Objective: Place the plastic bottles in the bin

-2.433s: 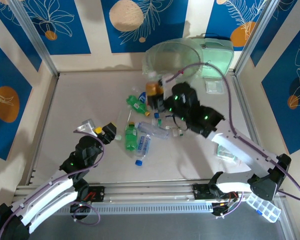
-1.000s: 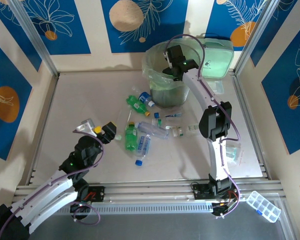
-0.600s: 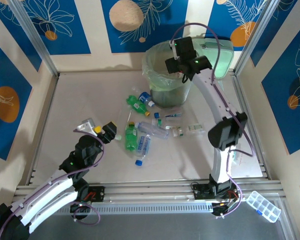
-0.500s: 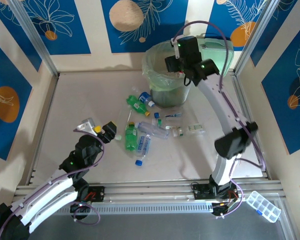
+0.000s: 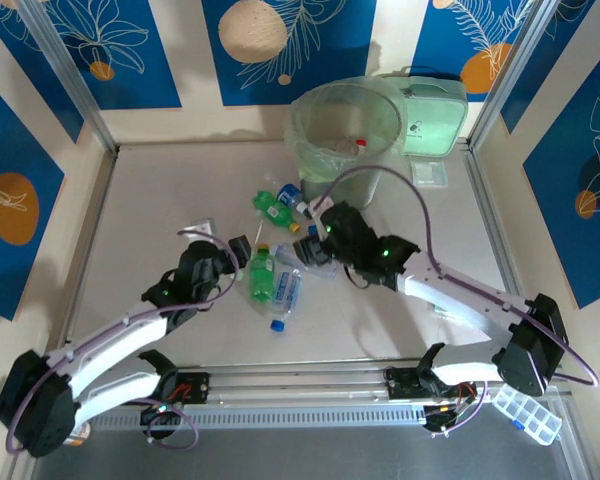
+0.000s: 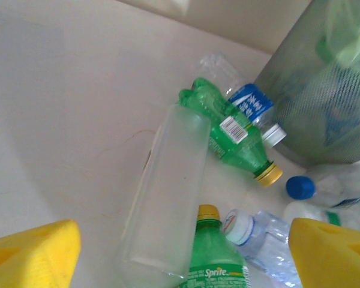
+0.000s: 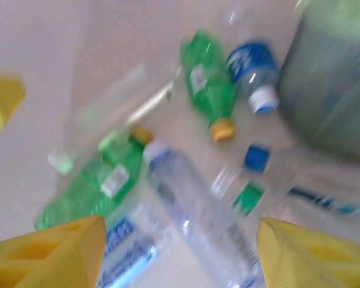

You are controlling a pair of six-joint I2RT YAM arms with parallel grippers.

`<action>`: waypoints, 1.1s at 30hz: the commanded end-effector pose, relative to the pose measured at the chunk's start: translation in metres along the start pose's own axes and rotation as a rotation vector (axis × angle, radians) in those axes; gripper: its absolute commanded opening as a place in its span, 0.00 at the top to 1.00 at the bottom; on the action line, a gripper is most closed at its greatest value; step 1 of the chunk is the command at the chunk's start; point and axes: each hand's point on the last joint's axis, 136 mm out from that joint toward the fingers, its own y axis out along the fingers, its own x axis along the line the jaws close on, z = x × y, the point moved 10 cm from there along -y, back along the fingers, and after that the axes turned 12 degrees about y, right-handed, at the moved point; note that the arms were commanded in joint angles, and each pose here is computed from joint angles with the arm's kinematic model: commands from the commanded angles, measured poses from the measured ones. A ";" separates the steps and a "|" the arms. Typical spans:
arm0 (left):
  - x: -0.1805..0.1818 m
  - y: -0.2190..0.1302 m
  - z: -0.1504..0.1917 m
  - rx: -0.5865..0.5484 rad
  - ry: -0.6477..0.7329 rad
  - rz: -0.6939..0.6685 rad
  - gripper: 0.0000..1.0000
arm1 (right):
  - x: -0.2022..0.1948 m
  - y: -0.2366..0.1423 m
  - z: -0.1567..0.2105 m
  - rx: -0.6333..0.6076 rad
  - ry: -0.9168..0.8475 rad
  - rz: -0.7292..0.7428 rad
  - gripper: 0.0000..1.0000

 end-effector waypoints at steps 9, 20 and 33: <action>-0.010 0.055 -0.011 0.218 0.201 0.060 0.01 | 0.000 0.001 0.025 -0.164 0.085 -0.150 0.31; -0.001 0.115 0.007 0.434 0.153 0.040 0.05 | -0.027 -0.013 0.021 -0.240 0.187 -0.134 0.32; 0.009 0.144 0.027 0.538 0.198 -0.027 0.27 | -0.027 -0.006 0.019 -0.214 0.188 -0.140 0.33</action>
